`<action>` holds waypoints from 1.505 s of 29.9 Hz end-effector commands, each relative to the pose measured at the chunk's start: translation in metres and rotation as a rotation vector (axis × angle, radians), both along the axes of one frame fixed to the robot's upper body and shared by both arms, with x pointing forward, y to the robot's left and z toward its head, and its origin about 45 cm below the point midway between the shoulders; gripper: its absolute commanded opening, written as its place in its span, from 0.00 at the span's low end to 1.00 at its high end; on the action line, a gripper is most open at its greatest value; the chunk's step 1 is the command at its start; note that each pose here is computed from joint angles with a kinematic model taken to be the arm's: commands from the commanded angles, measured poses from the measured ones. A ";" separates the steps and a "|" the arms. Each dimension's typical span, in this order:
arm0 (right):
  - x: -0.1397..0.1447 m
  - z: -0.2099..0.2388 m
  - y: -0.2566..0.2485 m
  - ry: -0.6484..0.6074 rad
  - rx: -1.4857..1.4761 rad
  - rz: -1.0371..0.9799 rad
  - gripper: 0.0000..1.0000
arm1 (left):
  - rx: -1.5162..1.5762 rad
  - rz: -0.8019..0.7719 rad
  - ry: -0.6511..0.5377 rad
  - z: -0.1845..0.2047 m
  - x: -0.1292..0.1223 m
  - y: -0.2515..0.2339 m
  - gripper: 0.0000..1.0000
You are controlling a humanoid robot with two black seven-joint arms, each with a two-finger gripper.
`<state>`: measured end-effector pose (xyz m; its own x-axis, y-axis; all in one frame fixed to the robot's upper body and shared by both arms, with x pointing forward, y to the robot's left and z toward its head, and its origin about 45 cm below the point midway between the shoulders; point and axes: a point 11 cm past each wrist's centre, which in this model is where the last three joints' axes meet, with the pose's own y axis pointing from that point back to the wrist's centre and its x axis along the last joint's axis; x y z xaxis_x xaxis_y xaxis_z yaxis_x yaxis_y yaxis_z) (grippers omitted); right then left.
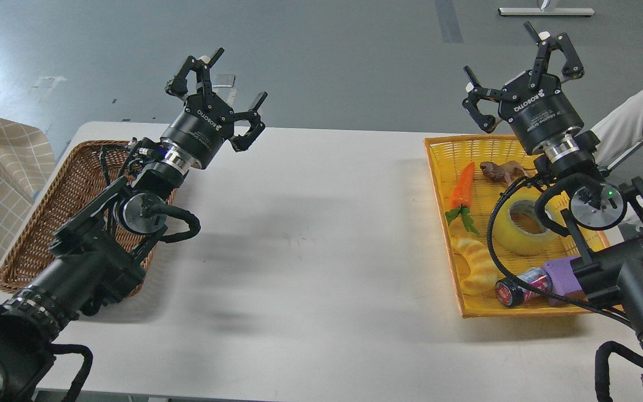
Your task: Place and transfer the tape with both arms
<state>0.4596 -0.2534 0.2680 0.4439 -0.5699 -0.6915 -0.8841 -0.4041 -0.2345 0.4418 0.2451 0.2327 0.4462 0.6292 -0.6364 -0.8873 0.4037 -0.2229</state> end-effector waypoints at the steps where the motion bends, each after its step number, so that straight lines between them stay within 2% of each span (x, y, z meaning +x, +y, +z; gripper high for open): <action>1: 0.000 -0.001 0.001 0.003 -0.004 0.003 1.00 | 0.001 -0.001 -0.002 0.001 0.001 0.000 0.98; 45: -0.001 0.004 0.003 -0.012 0.001 0.008 1.00 | -0.004 -0.005 -0.012 0.006 0.003 -0.003 0.98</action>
<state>0.4587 -0.2503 0.2711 0.4560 -0.5661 -0.6867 -0.8780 -0.4123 -0.2432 0.4452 0.2424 0.2390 0.4566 0.6249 -0.6333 -0.8827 0.4073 -0.2345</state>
